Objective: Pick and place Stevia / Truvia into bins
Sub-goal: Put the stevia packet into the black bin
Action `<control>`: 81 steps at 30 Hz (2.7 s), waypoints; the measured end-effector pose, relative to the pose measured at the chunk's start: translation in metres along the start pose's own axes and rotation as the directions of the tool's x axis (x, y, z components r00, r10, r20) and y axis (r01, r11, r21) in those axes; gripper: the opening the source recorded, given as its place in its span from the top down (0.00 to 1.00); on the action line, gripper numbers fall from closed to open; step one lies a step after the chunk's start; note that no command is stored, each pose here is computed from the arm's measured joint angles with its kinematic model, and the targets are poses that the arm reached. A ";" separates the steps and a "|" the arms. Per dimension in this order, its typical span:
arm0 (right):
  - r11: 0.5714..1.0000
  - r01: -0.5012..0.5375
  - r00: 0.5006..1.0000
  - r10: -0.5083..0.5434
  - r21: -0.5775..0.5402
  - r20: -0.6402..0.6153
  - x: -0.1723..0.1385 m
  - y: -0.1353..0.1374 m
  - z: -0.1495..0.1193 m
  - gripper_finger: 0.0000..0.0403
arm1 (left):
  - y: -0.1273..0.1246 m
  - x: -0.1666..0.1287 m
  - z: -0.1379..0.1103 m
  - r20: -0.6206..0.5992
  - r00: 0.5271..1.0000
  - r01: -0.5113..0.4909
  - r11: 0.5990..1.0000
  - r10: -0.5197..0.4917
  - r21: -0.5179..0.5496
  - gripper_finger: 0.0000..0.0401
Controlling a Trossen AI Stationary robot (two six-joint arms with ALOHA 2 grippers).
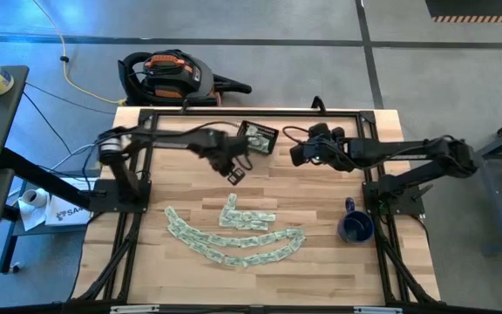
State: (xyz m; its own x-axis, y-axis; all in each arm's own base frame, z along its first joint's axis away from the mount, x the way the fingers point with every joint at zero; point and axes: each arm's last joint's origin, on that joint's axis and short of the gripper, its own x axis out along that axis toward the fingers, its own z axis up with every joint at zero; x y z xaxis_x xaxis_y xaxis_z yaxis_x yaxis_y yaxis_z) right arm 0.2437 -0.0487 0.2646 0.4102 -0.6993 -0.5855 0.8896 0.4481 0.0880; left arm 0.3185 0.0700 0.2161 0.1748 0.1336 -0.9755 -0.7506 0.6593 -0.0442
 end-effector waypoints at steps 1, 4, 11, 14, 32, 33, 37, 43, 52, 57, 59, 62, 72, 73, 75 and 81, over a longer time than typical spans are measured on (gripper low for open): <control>1.000 -0.004 1.000 0.004 0.001 0.000 0.001 0.001 0.000 0.39 | 0.001 0.000 -0.007 0.017 1.000 0.020 0.999 -0.019 -0.036 0.79; 1.000 -0.023 1.000 0.023 0.010 -0.006 0.001 0.003 0.000 0.39 | 0.001 0.010 -0.026 0.023 0.994 0.105 0.989 -0.103 -0.106 0.79; 0.996 -0.076 0.997 0.077 0.052 -0.028 0.001 0.005 0.001 0.39 | -0.011 0.036 -0.050 0.024 0.981 0.195 0.964 -0.194 -0.183 0.75; 0.991 -0.094 0.994 0.099 0.091 -0.048 0.001 0.006 0.000 0.39 | -0.020 0.036 -0.059 0.045 0.983 0.182 0.968 -0.177 -0.170 0.69; 0.992 -0.091 0.995 0.093 0.092 -0.025 -0.012 0.014 -0.011 0.39 | -0.042 0.069 -0.066 0.007 0.983 0.181 0.980 -0.181 -0.083 0.52; 0.991 -0.091 0.995 0.094 0.097 -0.030 -0.012 0.014 -0.012 0.39 | -0.042 0.071 -0.067 0.001 0.984 0.178 0.981 -0.178 -0.074 0.53; 0.990 -0.089 0.995 0.093 0.105 -0.039 -0.012 0.014 -0.012 0.39 | -0.040 0.074 -0.067 0.021 0.991 0.130 0.991 -0.129 -0.033 0.63; 0.991 -0.080 0.996 0.083 0.105 -0.027 -0.012 0.014 -0.012 0.39 | -0.034 0.076 -0.058 0.114 0.992 0.052 0.997 -0.059 0.062 0.88; 0.992 -0.056 0.998 0.054 0.110 0.015 -0.013 0.014 -0.011 0.39 | -0.001 0.064 -0.028 0.179 0.984 -0.022 0.999 0.015 0.039 0.90; 0.989 -0.031 0.996 0.018 0.144 0.093 -0.021 0.011 -0.007 0.39 | 0.009 0.019 -0.001 0.308 0.950 0.034 0.998 -0.048 0.049 0.95; 0.988 -0.026 0.993 0.009 0.151 0.116 -0.024 0.008 -0.005 0.39 | 0.013 0.008 0.011 0.346 0.937 0.038 0.998 -0.055 0.057 0.95; 0.989 -0.010 0.988 -0.013 0.148 0.151 -0.028 0.003 0.000 0.39 | 0.020 -0.015 0.034 0.426 0.902 0.047 0.996 -0.073 0.070 0.95; 0.993 0.033 0.983 -0.053 0.112 0.178 -0.031 -0.011 0.011 0.39 | 0.048 -0.019 0.117 0.504 0.863 -0.012 0.995 -0.040 0.100 0.94; 0.993 0.038 0.983 -0.057 0.110 0.175 -0.031 -0.012 0.011 0.39 | 0.050 -0.011 0.124 0.494 0.869 -0.013 0.995 -0.038 0.099 0.94; 0.993 0.043 0.983 -0.061 0.106 0.172 -0.030 -0.012 0.011 0.39 | 0.056 0.004 0.132 0.443 0.896 -0.025 0.996 -0.016 0.086 0.92; 0.994 0.067 0.983 -0.081 0.087 0.166 -0.030 -0.014 0.009 0.39 | 0.060 0.040 0.141 0.345 0.939 -0.028 0.996 -0.001 0.079 0.83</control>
State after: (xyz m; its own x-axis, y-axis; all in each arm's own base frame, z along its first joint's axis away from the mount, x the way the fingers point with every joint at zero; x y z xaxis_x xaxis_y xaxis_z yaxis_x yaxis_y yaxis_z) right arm 0.2209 -0.0388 0.2882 0.3648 -0.8156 -0.4491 0.9291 0.3504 0.1182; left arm 0.3702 0.2190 0.2044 0.3850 0.3798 -0.8411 -0.7021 0.7120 0.0001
